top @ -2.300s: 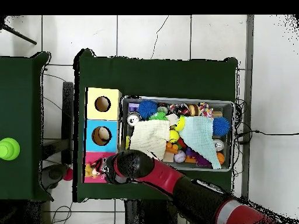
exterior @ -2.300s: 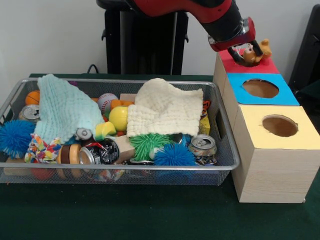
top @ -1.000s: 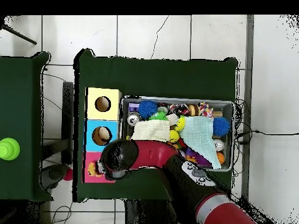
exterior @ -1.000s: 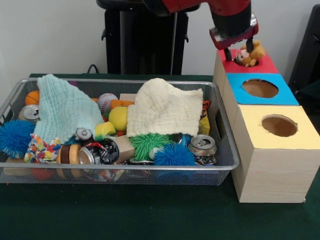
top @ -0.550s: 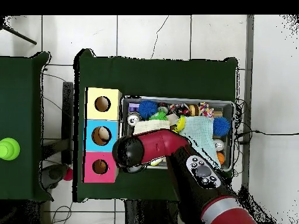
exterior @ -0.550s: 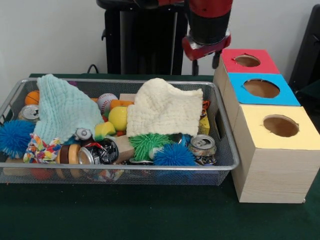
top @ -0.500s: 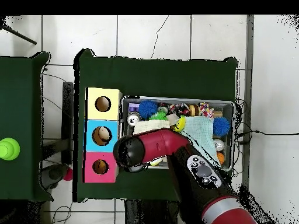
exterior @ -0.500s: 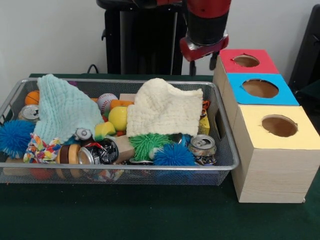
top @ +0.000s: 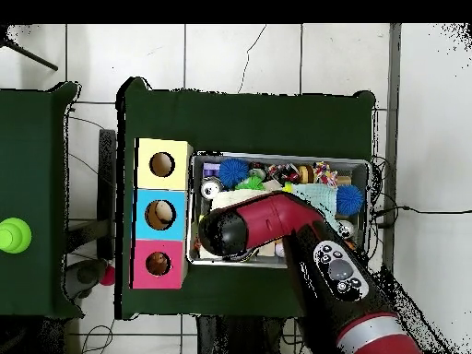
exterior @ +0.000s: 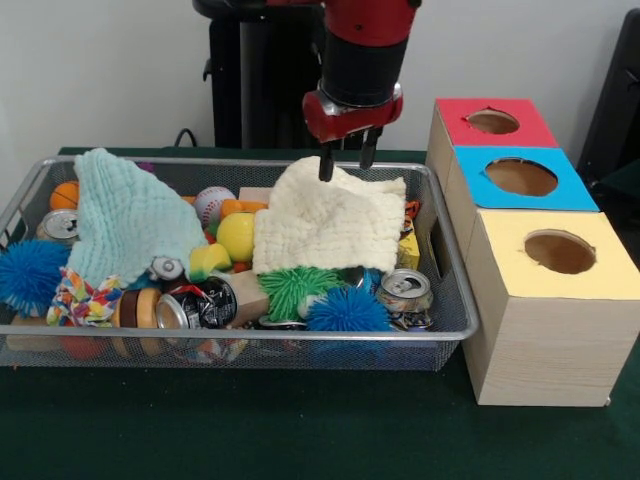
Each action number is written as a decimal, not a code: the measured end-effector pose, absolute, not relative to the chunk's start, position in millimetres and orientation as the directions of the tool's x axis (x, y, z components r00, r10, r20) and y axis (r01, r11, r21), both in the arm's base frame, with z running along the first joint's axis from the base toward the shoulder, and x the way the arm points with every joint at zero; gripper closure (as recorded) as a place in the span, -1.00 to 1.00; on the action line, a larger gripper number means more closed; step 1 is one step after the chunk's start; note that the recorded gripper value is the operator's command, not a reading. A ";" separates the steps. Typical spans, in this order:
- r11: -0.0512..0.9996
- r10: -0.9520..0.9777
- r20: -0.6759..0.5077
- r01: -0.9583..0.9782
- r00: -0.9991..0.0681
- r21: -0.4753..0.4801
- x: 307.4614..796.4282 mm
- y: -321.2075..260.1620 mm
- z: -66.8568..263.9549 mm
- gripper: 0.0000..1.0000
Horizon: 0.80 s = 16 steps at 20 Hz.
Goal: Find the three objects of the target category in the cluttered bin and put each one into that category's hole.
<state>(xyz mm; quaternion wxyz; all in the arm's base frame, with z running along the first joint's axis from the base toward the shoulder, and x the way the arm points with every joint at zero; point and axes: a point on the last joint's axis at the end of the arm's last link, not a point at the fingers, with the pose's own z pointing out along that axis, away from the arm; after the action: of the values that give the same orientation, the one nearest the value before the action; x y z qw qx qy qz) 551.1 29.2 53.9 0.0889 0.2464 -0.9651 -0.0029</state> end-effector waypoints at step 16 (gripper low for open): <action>0.936 -0.351 0.097 -0.348 -0.931 0.044 584.0 -37.4 35.3 -1.00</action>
<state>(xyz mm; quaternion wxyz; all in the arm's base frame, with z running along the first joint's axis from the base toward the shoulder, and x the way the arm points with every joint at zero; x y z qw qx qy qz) 584.0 -37.4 35.3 0.0518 0.1779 -0.9826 -0.0128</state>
